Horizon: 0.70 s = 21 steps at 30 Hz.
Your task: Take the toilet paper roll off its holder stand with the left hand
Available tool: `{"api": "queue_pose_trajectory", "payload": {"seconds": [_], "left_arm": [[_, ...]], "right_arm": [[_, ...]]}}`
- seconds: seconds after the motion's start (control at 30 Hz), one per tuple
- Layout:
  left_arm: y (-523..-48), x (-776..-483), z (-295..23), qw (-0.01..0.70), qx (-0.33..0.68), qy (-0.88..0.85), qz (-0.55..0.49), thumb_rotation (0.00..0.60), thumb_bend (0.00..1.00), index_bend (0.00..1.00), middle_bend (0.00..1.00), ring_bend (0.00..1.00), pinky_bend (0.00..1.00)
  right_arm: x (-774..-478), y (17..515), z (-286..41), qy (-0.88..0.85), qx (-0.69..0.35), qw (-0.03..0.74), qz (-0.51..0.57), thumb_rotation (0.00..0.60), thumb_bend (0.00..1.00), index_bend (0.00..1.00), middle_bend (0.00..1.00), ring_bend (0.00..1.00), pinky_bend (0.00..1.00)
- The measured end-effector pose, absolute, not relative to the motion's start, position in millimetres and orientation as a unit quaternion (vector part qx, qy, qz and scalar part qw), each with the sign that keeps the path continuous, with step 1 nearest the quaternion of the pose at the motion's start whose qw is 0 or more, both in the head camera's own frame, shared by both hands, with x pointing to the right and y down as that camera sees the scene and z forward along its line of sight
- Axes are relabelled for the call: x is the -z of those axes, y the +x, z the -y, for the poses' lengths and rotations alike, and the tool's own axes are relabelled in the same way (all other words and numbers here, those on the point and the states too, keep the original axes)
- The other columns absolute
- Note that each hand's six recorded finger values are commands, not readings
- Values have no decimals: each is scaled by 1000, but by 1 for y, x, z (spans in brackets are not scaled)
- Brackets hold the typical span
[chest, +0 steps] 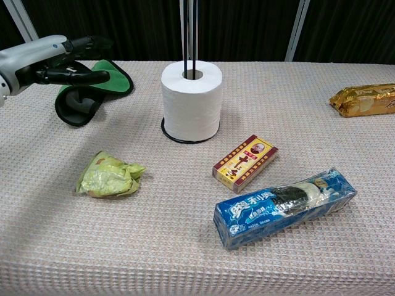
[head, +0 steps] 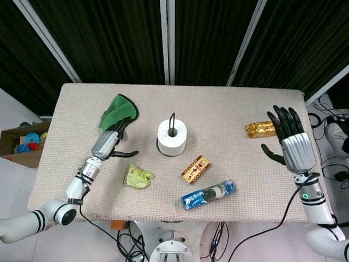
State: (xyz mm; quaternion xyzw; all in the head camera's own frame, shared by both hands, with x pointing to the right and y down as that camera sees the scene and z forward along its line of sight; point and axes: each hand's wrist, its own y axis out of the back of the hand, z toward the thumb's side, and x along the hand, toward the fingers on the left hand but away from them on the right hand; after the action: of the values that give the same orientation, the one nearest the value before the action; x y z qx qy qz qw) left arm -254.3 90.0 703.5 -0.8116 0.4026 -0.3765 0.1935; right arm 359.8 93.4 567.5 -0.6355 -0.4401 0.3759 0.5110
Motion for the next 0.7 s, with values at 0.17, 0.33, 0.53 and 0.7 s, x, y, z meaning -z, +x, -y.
{"api": "queue_pose_trajectory", "payload": {"seconds": [0.17, 0.33, 0.53, 0.7], "left_arm": [[-252, -708, -91, 195, 379, -809, -404, 255, 0, 0, 7, 18, 201], [-248, -713, -93, 204, 382, -806, -404, 257, 0, 0, 7, 18, 201], [-234, -721, -93, 212, 381, -809, -394, 264, 0, 0, 7, 18, 201], [-218, -730, -91, 216, 377, -810, -393, 285, 0, 0, 7, 17, 200]], "right_arm": [[-565, 364, -95, -635, -375, 510, 443, 600, 176, 0, 0, 0, 0], [-560, 372, -99, -632, -375, 509, 448, 600, 176, 0, 0, 0, 0], [-550, 387, -108, -622, -384, 511, 453, 600, 176, 0, 0, 0, 0], [-541, 402, -119, -611, -392, 510, 460, 600, 176, 0, 0, 0, 0]]}}
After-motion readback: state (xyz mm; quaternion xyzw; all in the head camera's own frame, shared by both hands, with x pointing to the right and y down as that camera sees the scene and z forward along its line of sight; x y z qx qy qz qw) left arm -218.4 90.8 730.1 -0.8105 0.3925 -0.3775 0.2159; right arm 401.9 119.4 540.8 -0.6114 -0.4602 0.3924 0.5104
